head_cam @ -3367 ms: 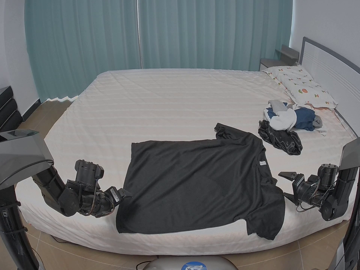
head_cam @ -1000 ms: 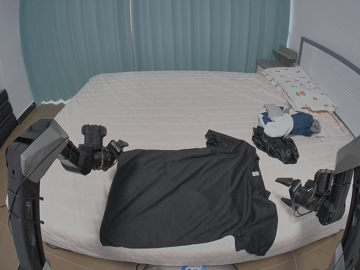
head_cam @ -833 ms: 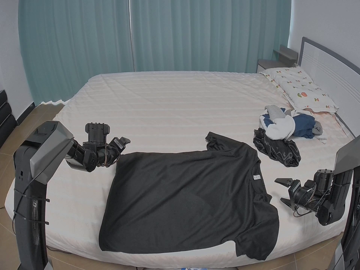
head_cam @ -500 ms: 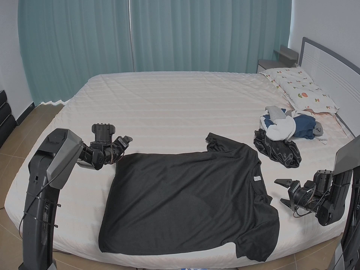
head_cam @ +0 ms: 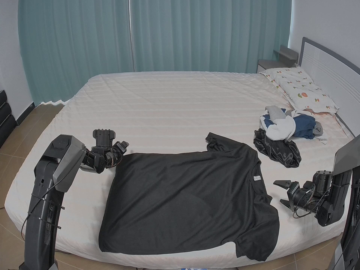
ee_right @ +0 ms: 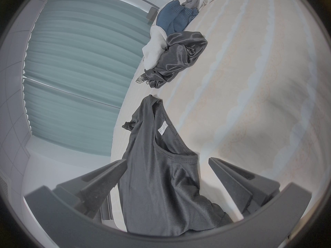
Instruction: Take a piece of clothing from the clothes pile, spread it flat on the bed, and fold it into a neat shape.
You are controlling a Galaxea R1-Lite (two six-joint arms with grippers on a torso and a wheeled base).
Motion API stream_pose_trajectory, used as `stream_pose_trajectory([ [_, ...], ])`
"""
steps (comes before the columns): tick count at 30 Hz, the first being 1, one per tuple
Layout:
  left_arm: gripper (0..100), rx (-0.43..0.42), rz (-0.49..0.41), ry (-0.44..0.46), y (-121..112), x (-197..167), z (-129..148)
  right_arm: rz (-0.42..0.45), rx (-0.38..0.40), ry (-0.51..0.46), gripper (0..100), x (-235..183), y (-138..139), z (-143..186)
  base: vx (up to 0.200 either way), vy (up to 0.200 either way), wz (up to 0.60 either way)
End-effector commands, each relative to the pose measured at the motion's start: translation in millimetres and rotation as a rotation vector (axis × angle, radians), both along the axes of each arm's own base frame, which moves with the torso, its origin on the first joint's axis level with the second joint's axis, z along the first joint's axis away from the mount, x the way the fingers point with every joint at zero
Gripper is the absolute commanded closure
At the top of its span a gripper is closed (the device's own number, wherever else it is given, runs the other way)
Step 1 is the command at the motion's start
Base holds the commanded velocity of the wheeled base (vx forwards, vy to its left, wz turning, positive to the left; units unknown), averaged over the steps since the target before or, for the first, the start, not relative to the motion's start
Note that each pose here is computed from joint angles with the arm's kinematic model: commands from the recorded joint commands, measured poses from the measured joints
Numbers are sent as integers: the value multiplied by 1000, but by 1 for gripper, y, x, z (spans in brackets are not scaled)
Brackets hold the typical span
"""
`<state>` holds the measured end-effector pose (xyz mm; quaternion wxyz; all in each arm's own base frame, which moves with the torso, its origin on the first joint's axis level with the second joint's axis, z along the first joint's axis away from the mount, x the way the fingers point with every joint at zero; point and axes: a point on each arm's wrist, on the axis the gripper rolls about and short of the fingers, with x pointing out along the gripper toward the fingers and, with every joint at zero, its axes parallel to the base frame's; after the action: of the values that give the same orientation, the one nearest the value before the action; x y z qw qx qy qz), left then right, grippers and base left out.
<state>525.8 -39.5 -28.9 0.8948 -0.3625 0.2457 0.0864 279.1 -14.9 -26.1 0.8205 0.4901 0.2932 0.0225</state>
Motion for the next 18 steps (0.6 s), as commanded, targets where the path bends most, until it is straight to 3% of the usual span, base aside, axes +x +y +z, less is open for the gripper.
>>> stream_pose_trajectory([
  [1,0,2,-4,8,-1,-1,-1,0,-1,-6,0,0,0,0,0,0,0],
  [7,0,5,-8,38,-3,-6,-5,0,-1,-5,0,0,0,-1,0,0,0],
  [8,100,2,-14,42,-3,-8,-4,0,-1,-5,0,0,0,-1,0,0,0],
  [18,100,30,-16,38,0,-10,-2,0,-1,-6,0,0,0,0,0,0,0],
])
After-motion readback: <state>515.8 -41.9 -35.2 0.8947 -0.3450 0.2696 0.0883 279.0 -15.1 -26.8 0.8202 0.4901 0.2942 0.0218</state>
